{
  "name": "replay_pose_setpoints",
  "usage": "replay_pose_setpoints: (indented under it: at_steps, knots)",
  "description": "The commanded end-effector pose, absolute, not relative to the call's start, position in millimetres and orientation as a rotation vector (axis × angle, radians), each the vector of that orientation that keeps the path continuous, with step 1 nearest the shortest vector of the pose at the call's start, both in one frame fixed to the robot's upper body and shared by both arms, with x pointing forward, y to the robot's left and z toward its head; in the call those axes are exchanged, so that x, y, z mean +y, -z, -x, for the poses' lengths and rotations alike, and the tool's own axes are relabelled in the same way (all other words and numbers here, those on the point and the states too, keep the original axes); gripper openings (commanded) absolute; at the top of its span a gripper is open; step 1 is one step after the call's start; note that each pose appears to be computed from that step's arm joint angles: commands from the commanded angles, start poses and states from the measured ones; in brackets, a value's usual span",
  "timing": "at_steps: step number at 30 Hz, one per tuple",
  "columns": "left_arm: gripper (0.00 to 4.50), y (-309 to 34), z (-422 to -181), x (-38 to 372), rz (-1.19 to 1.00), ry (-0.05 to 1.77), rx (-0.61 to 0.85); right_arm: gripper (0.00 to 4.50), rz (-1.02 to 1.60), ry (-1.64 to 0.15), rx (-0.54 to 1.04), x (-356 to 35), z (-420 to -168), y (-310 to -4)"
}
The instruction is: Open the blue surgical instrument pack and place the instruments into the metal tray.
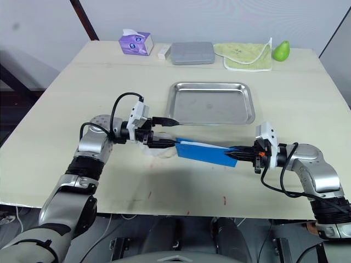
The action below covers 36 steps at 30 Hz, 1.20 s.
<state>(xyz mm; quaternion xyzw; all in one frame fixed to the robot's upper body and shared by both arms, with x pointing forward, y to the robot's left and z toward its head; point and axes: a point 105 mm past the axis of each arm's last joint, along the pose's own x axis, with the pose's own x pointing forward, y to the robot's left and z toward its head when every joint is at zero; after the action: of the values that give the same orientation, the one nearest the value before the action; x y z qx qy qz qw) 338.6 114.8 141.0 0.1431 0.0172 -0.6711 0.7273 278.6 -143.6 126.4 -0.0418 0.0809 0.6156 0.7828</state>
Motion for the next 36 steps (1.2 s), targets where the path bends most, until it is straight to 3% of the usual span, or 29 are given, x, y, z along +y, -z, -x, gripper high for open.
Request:
replay_pose_setpoints:
  at_steps: [1,3,7,9,11,12,23,36]
  knots:
    - [3.84,-140.8,-335.7,108.2,-0.342,1.511,0.014,0.00,0.119,-1.354,0.161,-141.4,-274.4,-132.2]
    - [3.84,-140.2,-333.9,105.3,-0.338,1.526,0.008,0.00,0.119,-1.353,0.161,-141.3,-274.1,-132.1]
    - [2.00,-136.8,-330.3,102.2,-0.352,1.549,0.011,0.00,0.119,-1.350,0.161,-141.2,-274.0,-132.5]
    - [0.86,-134.8,-327.0,100.5,-0.370,1.566,0.011,0.00,0.120,-1.350,0.161,-141.3,-273.9,-132.7]
    - [0.13,-136.6,-323.1,97.1,-0.372,1.579,0.003,0.00,0.120,-1.350,0.160,-141.0,-274.0,-133.2]
    - [0.02,-138.1,-321.3,95.8,-0.371,1.582,0.000,0.00,0.120,-1.351,0.159,-140.9,-274.1,-133.9]
    - [0.02,-152.4,-297.8,89.3,-0.306,1.592,0.034,0.00,0.117,-1.368,0.140,-137.3,-268.6,-145.4]
    - [0.02,-123.0,-271.6,101.2,-0.311,1.570,0.100,0.00,0.127,-1.366,0.164,-132.3,-249.8,-130.9]
